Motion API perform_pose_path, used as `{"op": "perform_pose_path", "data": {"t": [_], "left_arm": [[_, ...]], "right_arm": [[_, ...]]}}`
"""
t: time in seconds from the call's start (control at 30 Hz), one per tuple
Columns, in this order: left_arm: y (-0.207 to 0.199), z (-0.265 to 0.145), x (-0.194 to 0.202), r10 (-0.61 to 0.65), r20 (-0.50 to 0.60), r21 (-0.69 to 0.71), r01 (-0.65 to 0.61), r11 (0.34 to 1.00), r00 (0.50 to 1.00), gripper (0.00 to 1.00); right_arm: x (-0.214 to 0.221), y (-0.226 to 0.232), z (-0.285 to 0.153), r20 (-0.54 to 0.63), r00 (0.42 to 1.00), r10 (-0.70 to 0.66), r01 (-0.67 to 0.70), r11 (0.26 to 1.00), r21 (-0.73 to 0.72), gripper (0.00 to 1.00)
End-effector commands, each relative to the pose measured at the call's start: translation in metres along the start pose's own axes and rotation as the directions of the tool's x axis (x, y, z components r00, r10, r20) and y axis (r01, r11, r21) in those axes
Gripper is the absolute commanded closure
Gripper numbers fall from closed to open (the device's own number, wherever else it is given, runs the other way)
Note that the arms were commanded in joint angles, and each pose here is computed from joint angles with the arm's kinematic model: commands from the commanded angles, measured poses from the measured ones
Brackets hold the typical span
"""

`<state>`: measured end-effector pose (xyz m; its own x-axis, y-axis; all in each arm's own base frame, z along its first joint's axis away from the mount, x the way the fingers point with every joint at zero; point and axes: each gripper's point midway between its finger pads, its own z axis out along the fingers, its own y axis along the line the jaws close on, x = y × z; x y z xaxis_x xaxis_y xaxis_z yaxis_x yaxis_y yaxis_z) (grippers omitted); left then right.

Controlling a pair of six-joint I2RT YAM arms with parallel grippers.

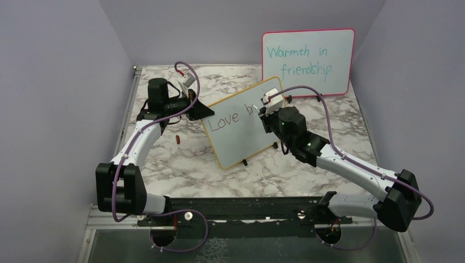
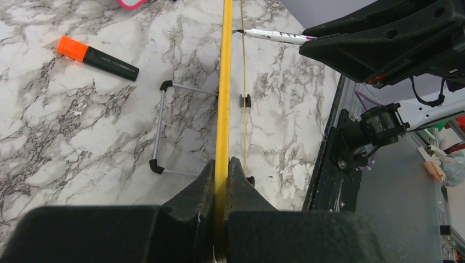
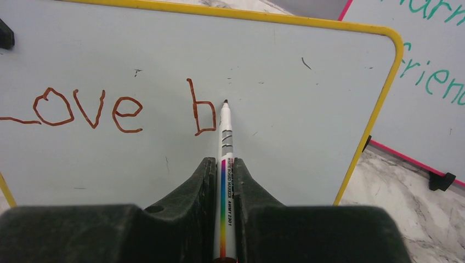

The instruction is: Write a sentence on the whiteboard

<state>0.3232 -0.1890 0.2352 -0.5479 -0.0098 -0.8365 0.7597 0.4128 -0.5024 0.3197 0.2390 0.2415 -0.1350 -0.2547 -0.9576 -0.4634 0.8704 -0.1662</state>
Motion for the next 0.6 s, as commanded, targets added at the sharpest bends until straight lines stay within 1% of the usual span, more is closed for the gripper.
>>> {"op": "perform_pose_path", "data": {"t": [0.0,0.4,0.57], "left_arm": [[0.021,0.008,0.033,-0.012,-0.085,-0.08,0.005,0.997,0.996,1.0],[0.02,0.007,0.032,-0.008,-0.082,-0.08,0.001,0.997,0.997,1.0],[0.02,0.007,0.032,-0.007,-0.082,-0.084,0.0,0.996,0.997,1.0]], "right_arm": [[-0.027,0.0,0.004,0.076,0.997,0.036,-0.035,0.999,-0.005,0.99],[-0.013,-0.002,0.003,0.019,0.999,0.031,-0.032,0.999,0.011,0.99],[-0.012,-0.003,-0.001,0.019,0.999,0.034,-0.034,0.999,0.013,0.99]]}}
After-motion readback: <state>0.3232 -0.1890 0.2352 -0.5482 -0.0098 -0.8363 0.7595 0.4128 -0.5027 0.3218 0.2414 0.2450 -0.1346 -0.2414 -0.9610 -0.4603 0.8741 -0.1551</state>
